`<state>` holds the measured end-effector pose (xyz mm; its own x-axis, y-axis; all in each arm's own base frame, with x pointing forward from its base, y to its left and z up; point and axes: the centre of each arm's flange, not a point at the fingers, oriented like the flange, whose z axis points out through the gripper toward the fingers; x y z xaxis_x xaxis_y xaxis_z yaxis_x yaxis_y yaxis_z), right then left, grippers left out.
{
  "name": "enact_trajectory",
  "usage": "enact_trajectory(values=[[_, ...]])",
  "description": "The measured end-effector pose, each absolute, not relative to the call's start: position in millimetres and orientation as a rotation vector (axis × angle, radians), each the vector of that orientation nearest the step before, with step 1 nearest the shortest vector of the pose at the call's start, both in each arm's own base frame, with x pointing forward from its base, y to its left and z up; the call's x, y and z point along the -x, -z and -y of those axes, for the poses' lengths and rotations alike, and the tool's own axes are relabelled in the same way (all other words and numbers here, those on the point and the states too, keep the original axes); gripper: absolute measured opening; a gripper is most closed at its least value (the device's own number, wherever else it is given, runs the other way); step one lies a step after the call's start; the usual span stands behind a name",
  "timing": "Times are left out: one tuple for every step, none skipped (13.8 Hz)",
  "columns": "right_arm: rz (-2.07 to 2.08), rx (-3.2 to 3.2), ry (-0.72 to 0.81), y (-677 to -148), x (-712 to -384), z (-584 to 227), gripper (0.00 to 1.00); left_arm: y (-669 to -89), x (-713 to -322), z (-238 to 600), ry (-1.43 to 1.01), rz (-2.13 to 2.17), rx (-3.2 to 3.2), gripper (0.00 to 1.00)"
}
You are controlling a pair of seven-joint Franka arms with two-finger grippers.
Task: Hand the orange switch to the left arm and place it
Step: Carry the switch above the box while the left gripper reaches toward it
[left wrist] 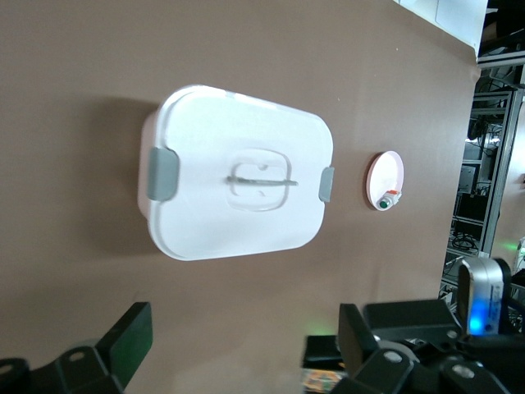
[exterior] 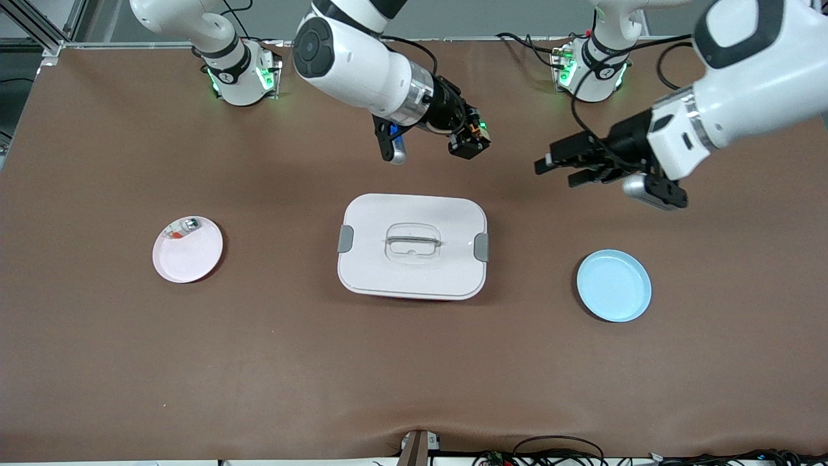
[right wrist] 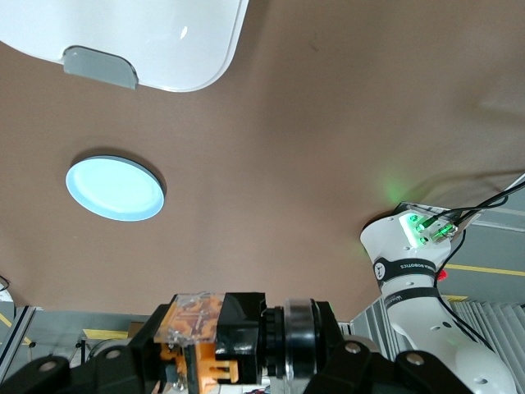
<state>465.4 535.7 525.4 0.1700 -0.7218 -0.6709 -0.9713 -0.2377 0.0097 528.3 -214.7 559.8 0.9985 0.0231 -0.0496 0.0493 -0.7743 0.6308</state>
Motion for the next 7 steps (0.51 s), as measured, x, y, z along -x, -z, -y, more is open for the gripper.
enact_trajectory(values=[[-1.599,2.029,-0.791,-524.3,-466.4,-536.6,0.73,-557.0,-517.8,219.8,0.052,-0.046,-2.463,1.00],[-1.600,2.028,-0.790,-524.0,-467.1,-536.7,0.73,-555.5,-509.1,219.8,0.053,-0.046,-2.472,1.00],[-1.600,2.027,-0.790,-524.3,-467.3,-536.6,0.73,-555.1,-501.6,217.6,0.051,-0.049,-2.481,1.00],[-1.600,2.027,-0.789,-524.7,-467.4,-536.6,0.73,-555.7,-494.9,215.2,0.047,-0.054,-2.485,1.00],[-1.600,2.026,-0.789,-525.1,-467.5,-536.6,0.73,-556.7,-488.3,213.8,0.047,-0.063,-2.478,1.00],[-1.600,2.026,-0.789,-525.2,-467.5,-536.6,0.73,-558.4,-481.8,214.0,0.048,-0.075,-2.458,1.00],[-1.600,2.026,-0.790,-525.1,-467.5,-536.6,0.73,-559.4,-475.7,215.3,0.047,-0.086,-2.439,1.00]])
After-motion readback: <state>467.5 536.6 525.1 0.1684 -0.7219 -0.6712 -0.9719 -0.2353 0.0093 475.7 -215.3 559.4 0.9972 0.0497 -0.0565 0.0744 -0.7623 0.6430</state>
